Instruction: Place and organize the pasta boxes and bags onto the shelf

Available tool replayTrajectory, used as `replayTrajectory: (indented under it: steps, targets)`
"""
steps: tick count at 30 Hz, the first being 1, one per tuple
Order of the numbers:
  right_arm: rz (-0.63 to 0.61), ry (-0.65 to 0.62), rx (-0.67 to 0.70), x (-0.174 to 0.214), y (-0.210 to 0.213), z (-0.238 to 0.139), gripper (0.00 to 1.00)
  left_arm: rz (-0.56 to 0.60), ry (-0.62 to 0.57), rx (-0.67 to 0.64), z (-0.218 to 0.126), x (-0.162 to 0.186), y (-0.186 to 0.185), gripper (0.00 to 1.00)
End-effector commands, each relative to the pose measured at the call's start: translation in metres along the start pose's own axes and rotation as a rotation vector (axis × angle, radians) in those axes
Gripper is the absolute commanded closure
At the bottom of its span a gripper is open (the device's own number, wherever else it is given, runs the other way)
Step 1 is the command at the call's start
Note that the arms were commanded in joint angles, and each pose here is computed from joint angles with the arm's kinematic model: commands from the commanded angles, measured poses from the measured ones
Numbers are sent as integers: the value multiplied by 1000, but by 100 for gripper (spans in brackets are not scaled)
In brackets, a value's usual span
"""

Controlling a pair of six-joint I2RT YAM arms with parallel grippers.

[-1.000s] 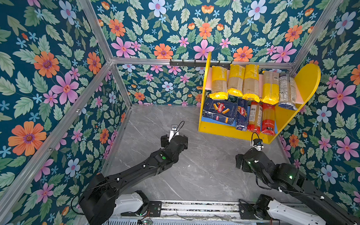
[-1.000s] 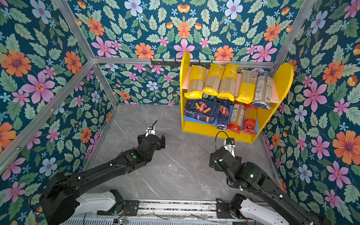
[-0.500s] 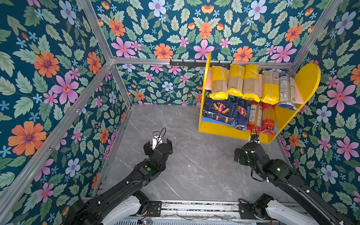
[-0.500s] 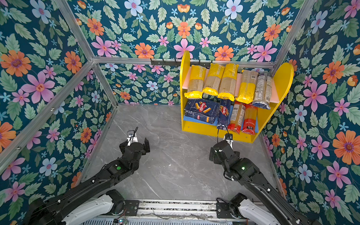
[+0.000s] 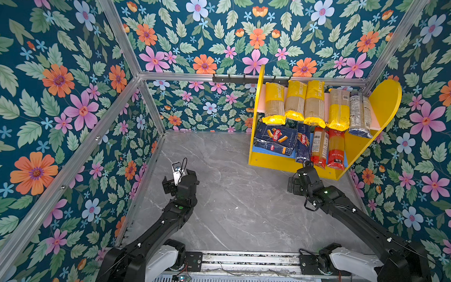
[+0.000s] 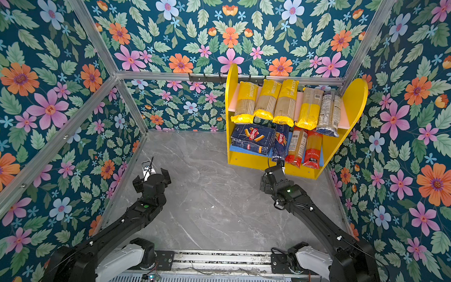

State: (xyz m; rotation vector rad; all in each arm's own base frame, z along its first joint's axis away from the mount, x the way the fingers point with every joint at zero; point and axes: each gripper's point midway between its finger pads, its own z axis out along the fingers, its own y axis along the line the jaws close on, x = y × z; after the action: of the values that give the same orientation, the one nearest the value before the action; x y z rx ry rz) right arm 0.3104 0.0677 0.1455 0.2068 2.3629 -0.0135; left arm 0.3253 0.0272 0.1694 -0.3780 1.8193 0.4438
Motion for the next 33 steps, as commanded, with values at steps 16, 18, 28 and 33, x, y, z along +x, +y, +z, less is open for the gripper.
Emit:
replayTrajectory:
  steps: [16, 18, 28, 33]
  targets:
    - [70, -404, 61, -53, -88, 26, 1, -80, -125, 92, 44, 17, 6, 1]
    - [72, -410, 64, -52, -89, 35, 1, -80, -145, 87, 47, 18, 6, 1]
    - [79, -450, 137, -40, -102, 60, 1, -124, -235, 161, 40, 21, 4, 1]
    - [60, -436, 122, -34, -98, 80, 1, -84, -219, 218, 45, 29, -10, 2]
